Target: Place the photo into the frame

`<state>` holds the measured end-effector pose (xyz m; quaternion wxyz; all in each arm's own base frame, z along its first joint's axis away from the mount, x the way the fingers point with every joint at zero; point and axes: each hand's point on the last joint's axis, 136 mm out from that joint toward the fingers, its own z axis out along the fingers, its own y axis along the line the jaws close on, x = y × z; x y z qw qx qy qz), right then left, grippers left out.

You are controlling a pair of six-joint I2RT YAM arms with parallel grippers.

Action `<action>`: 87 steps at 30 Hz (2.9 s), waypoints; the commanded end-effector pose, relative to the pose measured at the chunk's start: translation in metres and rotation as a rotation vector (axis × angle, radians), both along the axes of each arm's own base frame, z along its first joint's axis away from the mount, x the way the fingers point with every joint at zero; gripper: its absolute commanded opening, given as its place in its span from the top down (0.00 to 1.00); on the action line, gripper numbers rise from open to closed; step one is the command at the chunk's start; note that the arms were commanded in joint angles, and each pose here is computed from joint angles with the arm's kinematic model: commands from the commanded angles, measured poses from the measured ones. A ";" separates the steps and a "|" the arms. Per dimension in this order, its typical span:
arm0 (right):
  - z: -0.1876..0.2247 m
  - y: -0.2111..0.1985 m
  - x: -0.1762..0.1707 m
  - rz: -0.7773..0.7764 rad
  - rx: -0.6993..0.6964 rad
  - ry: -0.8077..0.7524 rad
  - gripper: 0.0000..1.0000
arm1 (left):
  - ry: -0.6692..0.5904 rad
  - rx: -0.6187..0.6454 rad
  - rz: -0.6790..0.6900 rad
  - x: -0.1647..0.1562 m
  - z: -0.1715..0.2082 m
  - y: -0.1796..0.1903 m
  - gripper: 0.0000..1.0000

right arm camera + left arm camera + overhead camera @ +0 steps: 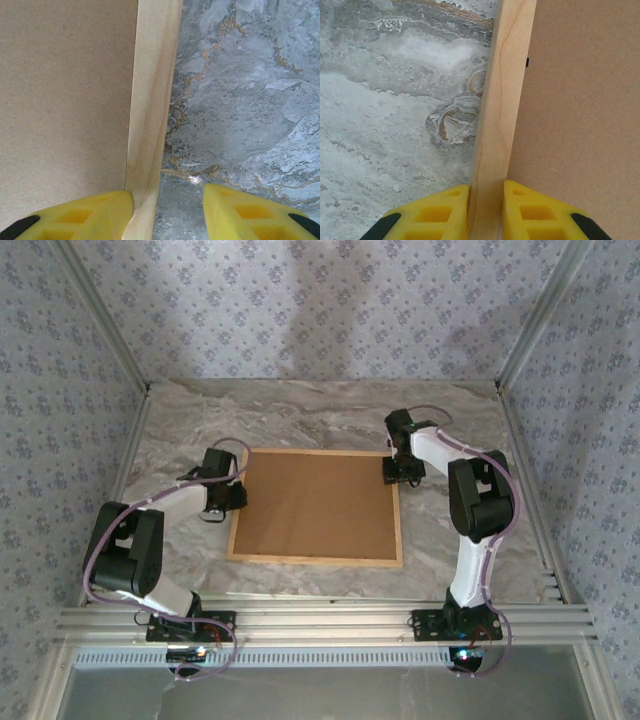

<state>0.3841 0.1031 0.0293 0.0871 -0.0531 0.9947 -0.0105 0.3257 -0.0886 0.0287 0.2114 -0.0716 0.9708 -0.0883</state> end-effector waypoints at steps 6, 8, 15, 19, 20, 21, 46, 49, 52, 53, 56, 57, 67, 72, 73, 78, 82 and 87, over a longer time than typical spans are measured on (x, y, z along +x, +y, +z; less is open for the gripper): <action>-0.039 0.043 -0.020 0.057 0.075 0.109 0.53 | 0.103 -0.022 -0.044 -0.026 -0.017 -0.006 0.79; -0.039 0.045 -0.021 0.061 0.075 0.111 0.52 | 0.100 -0.023 -0.043 -0.026 -0.017 -0.006 0.79; -0.042 0.051 -0.022 0.070 0.076 0.116 0.52 | 0.104 -0.024 -0.044 -0.027 -0.018 -0.006 0.79; -0.044 0.055 -0.025 0.076 0.074 0.124 0.52 | 0.106 -0.025 -0.045 -0.028 -0.019 -0.006 0.79; -0.045 0.056 -0.025 0.077 0.076 0.124 0.52 | 0.106 -0.024 -0.045 -0.028 -0.019 -0.006 0.79; -0.045 0.058 -0.025 0.080 0.076 0.124 0.52 | 0.105 -0.025 -0.044 -0.028 -0.018 -0.006 0.79; 0.027 -0.014 -0.106 -0.016 -0.022 0.106 0.49 | 0.102 -0.009 -0.024 -0.029 -0.018 -0.001 0.79; 0.021 -0.009 -0.131 -0.030 0.030 0.148 0.49 | 0.100 -0.010 -0.025 -0.028 -0.017 -0.001 0.79; 0.014 -0.011 -0.147 -0.033 0.029 0.187 0.49 | 0.099 -0.017 -0.027 -0.027 -0.017 -0.003 0.78; 0.013 -0.011 -0.150 -0.033 0.030 0.193 0.49 | 0.101 -0.018 -0.029 -0.028 -0.017 -0.003 0.79; 0.012 -0.008 -0.154 -0.032 0.045 0.193 0.49 | 0.099 -0.019 -0.032 -0.026 -0.016 -0.004 0.79; 0.011 -0.007 -0.155 -0.033 0.050 0.194 0.49 | 0.097 -0.020 -0.032 -0.026 -0.015 -0.004 0.79; -0.003 -0.002 -0.160 -0.023 0.062 0.227 0.49 | 0.096 -0.024 -0.033 -0.024 -0.015 -0.005 0.78; -0.010 0.003 -0.162 -0.026 0.081 0.237 0.49 | 0.100 -0.025 -0.034 -0.024 -0.017 -0.005 0.78; -0.010 0.005 -0.162 -0.027 0.090 0.237 0.49 | 0.101 -0.024 -0.034 -0.025 -0.018 -0.005 0.78; -0.014 0.022 -0.158 -0.037 0.170 0.239 0.49 | 0.103 -0.033 -0.039 -0.024 -0.019 -0.007 0.78; -0.018 0.033 -0.156 -0.047 0.213 0.243 0.50 | 0.105 -0.048 -0.043 -0.025 -0.020 -0.010 0.78; -0.024 0.038 -0.153 -0.043 0.211 0.248 0.50 | 0.107 -0.054 -0.044 -0.026 -0.021 -0.011 0.78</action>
